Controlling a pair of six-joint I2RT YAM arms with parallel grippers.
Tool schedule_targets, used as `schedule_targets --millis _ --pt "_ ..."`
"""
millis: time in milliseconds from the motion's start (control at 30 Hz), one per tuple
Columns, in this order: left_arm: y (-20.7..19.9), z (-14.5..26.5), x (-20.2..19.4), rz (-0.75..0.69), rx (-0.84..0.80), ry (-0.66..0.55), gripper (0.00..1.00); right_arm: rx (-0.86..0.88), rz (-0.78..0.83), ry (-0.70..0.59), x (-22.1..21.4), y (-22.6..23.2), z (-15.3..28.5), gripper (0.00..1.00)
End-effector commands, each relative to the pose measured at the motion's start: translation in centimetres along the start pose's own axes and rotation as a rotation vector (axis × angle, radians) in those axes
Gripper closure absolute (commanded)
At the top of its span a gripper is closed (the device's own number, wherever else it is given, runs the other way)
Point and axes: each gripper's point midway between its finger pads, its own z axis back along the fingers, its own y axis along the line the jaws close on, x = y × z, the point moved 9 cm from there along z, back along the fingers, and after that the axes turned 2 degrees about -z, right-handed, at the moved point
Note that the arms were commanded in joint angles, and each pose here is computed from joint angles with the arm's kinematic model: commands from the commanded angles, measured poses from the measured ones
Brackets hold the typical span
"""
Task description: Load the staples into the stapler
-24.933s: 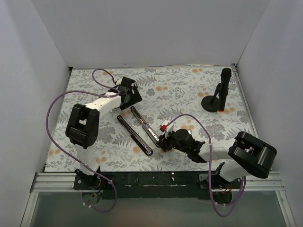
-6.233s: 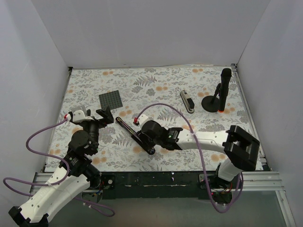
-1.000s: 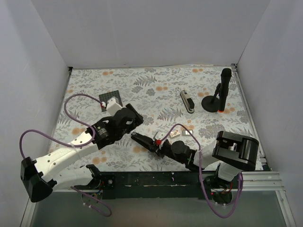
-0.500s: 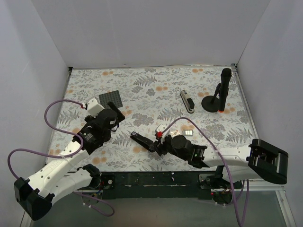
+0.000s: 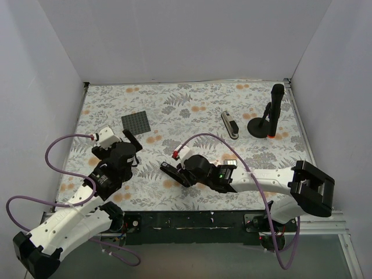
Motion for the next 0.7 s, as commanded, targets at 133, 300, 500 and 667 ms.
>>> schedule_targets --millis 133,300,500,667 --pt "0.6 -0.4 -0.1 -0.031 0.053 -0.042 0.02 0.009 -0.041 0.235 -2.8 0.1 -0.3 0.76" --pt "0.6 -0.4 0.0 -0.029 0.053 -0.045 0.02 0.043 -0.075 0.385 -5.9 0.4 -0.5 0.76" --pt "0.7 -0.4 0.0 -0.029 0.051 -0.045 0.02 0.077 -0.133 0.537 -9.3 0.6 0.0 0.76" --pt "0.6 -0.4 -0.1 -0.034 0.053 -0.044 0.02 0.076 -0.133 0.541 -9.3 0.5 -0.1 0.76"
